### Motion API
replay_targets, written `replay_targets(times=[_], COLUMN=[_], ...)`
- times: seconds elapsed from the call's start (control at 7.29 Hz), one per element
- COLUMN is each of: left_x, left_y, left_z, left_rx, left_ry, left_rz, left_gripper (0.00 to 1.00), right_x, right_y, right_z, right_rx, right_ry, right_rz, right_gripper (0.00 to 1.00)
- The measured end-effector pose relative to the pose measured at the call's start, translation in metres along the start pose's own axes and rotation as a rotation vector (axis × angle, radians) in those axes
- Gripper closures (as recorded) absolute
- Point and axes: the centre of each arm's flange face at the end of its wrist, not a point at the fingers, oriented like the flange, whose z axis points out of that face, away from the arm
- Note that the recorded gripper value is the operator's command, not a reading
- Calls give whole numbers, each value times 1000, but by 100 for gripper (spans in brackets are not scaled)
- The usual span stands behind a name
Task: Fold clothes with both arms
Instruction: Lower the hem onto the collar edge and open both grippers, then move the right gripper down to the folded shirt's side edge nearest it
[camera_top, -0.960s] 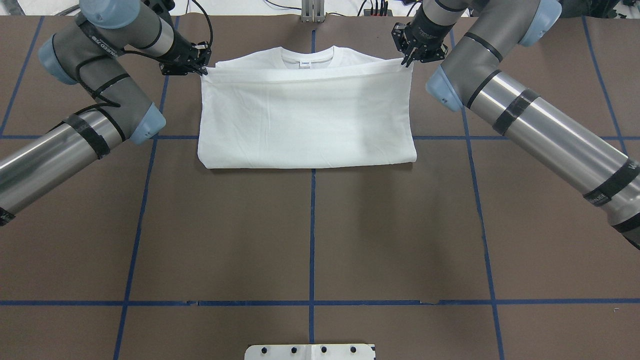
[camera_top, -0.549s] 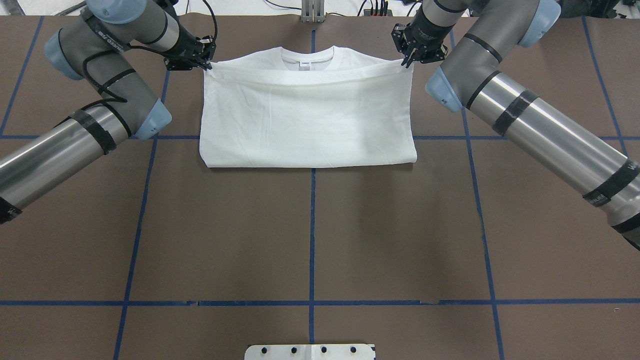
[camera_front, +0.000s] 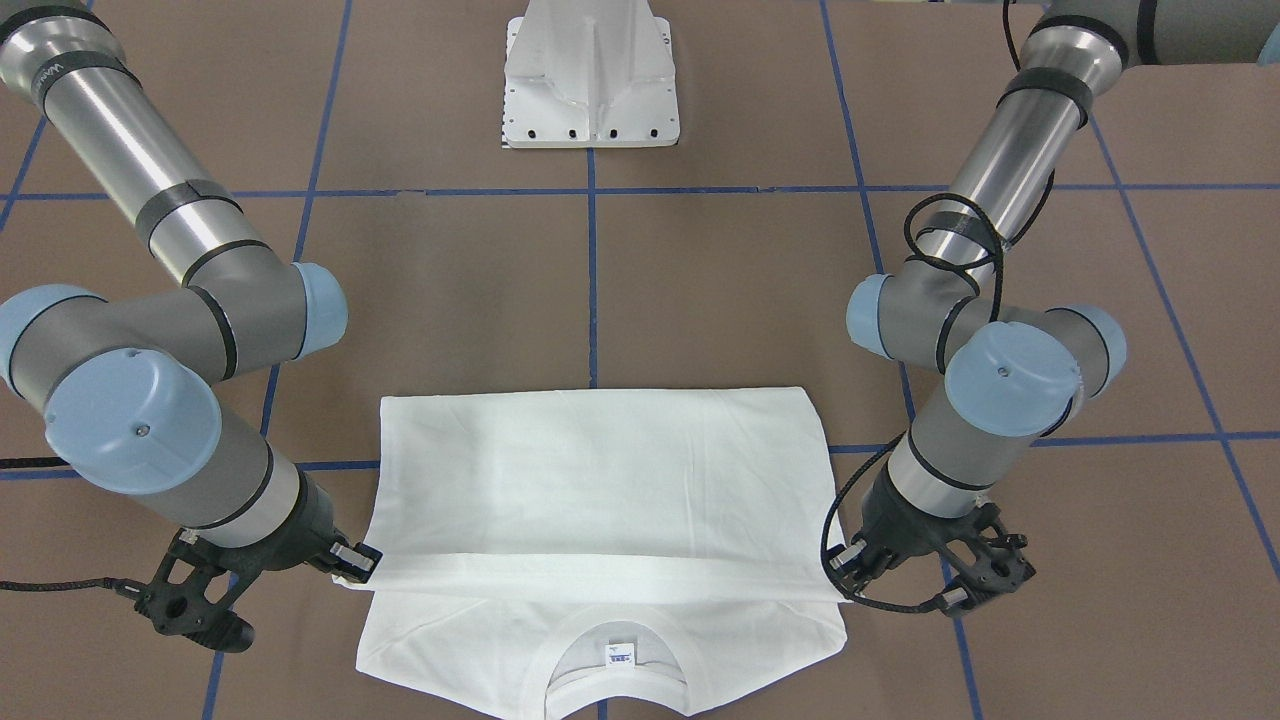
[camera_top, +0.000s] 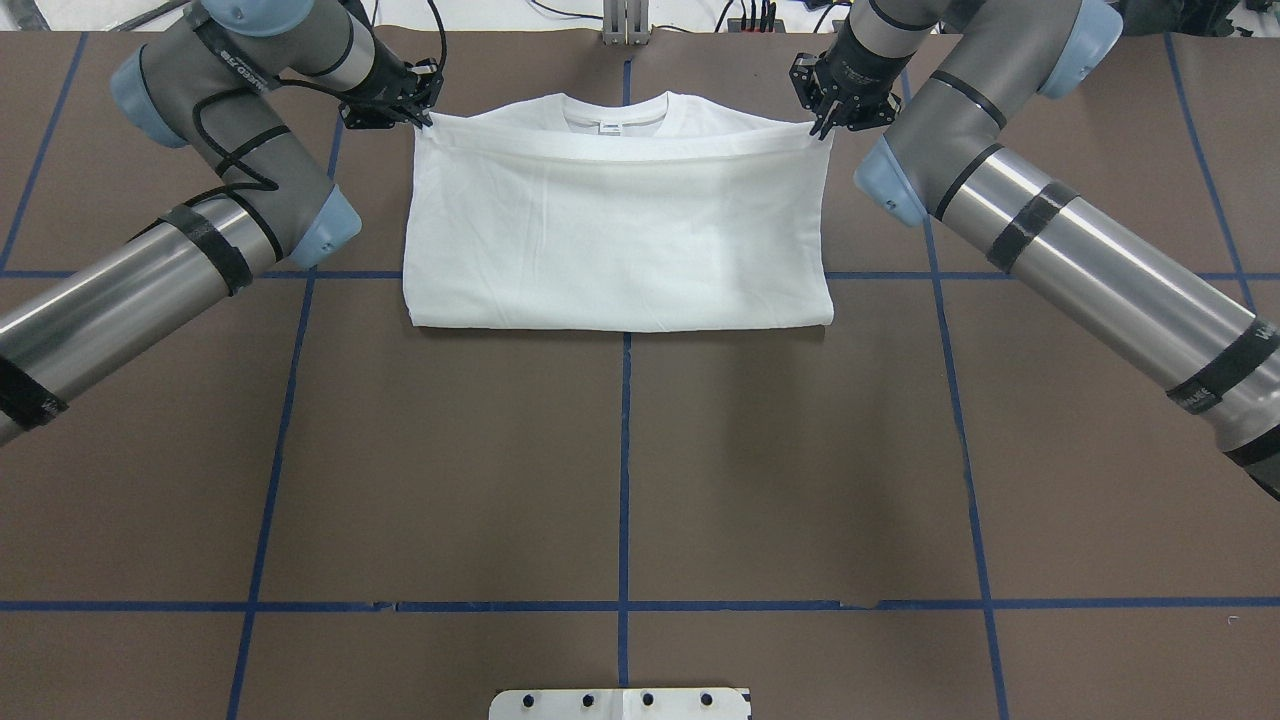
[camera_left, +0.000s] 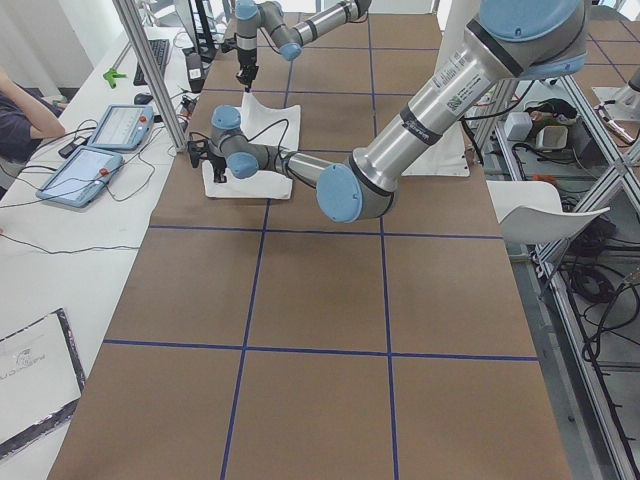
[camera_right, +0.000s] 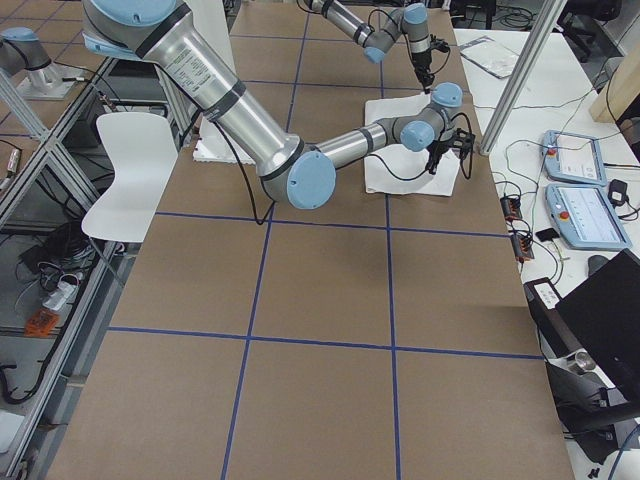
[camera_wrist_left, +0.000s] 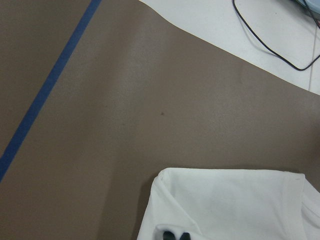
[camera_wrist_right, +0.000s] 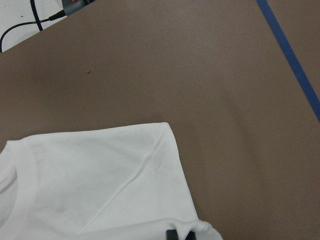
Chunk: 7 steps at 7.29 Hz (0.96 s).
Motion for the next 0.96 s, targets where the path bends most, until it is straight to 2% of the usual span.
replay_targets(times=[0.27,0.41,0.69,0.82,0.96], left_x=[4,5,6,7,7], left_y=[2,3,3,2,1], left_z=[1,2,2,1,1], left_rx=[-3,-3,2,9,13], left_ry=[1,2,1,-1,-2], left_rz=[4,5,6,5,6], left_gripper=[99,41,29,1,1], right_x=[-3,-5,-6,-6,-6], right_y=[1,2,3,3,3], right_z=[-3,-5,-5,-5,-5], right_rx=[1,2,6,10,11], right_ry=[-5,-10,-10,-9,-8], right_rz=[-6,-8,-13,-18,-26], right_gripper=[100,1,0,0,0])
